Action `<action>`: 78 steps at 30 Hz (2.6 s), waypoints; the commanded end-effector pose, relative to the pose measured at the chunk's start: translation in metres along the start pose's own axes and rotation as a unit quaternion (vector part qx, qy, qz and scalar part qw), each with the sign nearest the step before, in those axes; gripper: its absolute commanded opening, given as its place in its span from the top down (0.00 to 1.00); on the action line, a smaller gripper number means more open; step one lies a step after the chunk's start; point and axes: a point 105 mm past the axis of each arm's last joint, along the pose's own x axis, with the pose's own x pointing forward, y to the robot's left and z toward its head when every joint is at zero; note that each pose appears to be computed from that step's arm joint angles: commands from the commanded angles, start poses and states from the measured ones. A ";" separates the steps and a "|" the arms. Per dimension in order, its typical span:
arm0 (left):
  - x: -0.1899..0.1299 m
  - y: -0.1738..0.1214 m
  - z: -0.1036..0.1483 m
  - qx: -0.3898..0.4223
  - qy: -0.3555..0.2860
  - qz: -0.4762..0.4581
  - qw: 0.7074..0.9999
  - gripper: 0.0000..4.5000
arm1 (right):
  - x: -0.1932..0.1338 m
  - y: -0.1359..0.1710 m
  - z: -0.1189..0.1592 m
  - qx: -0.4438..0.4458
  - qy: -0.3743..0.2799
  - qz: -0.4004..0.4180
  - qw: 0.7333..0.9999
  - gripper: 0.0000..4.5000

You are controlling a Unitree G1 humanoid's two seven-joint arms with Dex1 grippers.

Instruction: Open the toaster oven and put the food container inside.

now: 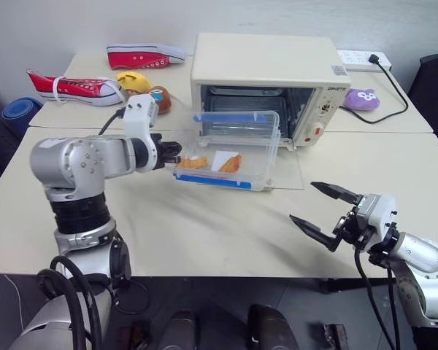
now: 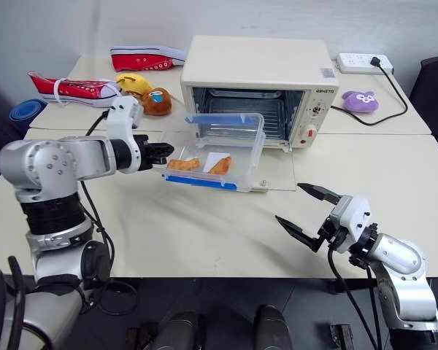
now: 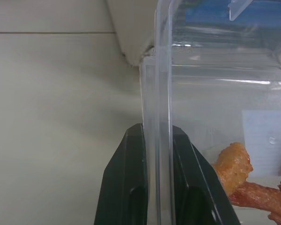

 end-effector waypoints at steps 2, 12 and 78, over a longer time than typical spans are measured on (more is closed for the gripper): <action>0.011 -0.012 0.019 0.021 -0.042 0.004 0.999 0.96 | -0.001 0.001 0.015 -0.021 -0.022 -0.019 0.999 0.00; 0.042 -0.028 0.013 -0.006 -0.043 -0.004 0.999 0.96 | -0.001 0.004 0.017 -0.014 -0.028 -0.041 0.999 0.00; 0.075 -0.011 0.006 0.179 -0.272 -0.134 0.936 1.00 | 0.140 -0.117 -0.012 -0.033 0.054 -0.083 0.995 0.99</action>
